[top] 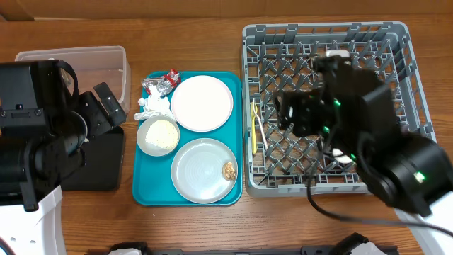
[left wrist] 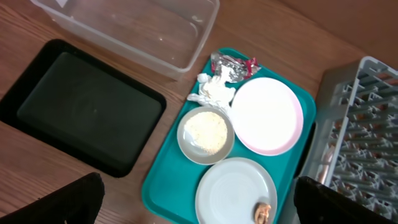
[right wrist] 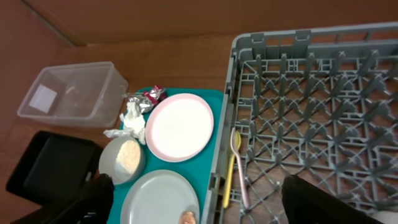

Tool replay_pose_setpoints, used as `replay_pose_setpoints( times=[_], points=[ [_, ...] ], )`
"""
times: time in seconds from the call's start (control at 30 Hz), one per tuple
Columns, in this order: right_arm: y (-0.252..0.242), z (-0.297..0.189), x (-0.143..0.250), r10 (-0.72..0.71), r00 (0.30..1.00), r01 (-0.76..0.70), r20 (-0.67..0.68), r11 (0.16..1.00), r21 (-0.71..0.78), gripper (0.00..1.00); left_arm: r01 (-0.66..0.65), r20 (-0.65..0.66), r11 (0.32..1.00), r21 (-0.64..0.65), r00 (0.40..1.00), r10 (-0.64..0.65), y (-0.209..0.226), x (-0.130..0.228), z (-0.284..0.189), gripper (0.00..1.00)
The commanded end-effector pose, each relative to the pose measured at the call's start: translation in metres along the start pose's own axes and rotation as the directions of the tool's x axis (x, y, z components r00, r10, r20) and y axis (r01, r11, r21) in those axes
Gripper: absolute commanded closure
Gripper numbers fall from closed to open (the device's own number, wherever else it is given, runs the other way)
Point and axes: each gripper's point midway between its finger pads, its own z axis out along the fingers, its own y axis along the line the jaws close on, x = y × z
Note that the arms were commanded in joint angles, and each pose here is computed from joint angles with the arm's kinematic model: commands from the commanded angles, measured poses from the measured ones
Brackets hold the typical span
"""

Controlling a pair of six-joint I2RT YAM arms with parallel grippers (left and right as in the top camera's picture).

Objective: Sort waste into correct bins and load items into the dishwasher rack
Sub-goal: 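Place the pink fork into the rack beside the spoon and release, then grasp the grey plate rim with the left gripper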

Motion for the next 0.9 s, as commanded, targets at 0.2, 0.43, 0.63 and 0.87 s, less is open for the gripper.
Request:
replay_pose_setpoints(
  times=[0.2,0.43,0.63,0.87],
  points=[
    [0.000,-0.027,-0.007,0.038,0.998,-0.037,0.058,0.999,-0.023,0.00,-0.080,-0.188,0.971,0.225,0.974,0.124,-0.039,0.037,0.002,0.00],
    [-0.008,-0.027,-0.005,0.121,0.991,-0.122,0.052,0.993,0.008,0.00,-0.028,-0.374,0.999,0.022,0.927,0.035,-0.006,0.079,0.030,0.03],
    [-0.051,-0.028,-0.001,0.278,0.958,-0.285,0.070,0.946,0.151,0.00,-0.070,-0.437,0.997,0.006,0.897,0.066,0.008,0.118,0.055,0.04],
    [-0.058,-0.028,-0.002,0.289,0.955,-0.295,0.062,0.943,0.154,0.00,-0.149,-0.469,0.987,0.056,0.869,0.158,0.003,0.161,0.085,0.04]
  ],
)
